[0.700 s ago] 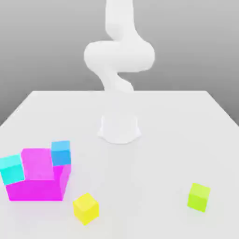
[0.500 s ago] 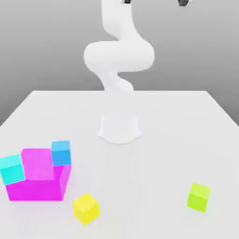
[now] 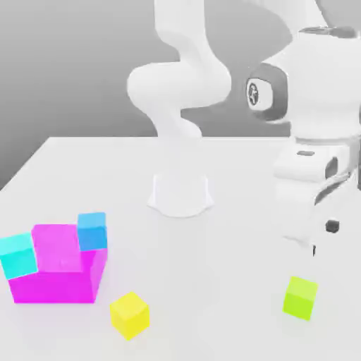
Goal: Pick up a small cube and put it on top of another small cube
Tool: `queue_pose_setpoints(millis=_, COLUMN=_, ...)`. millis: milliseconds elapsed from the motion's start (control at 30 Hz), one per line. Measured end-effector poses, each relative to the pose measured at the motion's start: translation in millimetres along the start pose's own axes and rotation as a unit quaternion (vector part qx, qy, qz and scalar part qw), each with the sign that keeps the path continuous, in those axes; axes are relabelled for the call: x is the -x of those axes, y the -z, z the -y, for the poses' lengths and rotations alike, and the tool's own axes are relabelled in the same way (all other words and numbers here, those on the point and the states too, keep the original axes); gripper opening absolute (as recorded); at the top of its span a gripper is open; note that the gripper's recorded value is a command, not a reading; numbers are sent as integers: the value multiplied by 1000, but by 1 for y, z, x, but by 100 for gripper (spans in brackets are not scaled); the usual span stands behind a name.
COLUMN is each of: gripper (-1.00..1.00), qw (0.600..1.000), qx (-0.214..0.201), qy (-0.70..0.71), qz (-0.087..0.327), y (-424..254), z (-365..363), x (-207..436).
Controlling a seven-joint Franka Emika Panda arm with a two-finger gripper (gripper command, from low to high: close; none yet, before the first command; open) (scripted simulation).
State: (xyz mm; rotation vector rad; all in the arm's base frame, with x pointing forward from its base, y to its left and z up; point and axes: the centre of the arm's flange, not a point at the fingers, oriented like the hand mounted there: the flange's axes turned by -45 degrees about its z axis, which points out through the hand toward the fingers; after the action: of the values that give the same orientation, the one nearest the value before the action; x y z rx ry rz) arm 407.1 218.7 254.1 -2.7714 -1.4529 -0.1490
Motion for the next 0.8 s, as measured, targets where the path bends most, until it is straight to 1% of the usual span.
queue_pose_setpoints(millis=100, gripper=0, qw=998, qx=-17, qy=47, qz=35, y=-51, z=24, x=12)
queue_pose_setpoints(millis=267, gripper=0, qw=997, qx=-21, qy=57, qz=43, y=-112, z=32, x=19)
queue_pose_setpoints(millis=300, gripper=-100, qw=997, qx=-21, qy=58, qz=43, y=-119, z=33, x=20)
queue_pose_setpoints(millis=533, gripper=-100, qw=997, qx=-21, qy=58, qz=44, y=-119, z=33, x=20)
queue_pose_setpoints(millis=700, gripper=-100, qw=997, qx=-21, qy=58, qz=44, y=-69, z=31, x=15)
queue_pose_setpoints(millis=800, gripper=-100, qw=998, qx=-11, qy=35, qz=45, y=-44, z=-11, x=29)
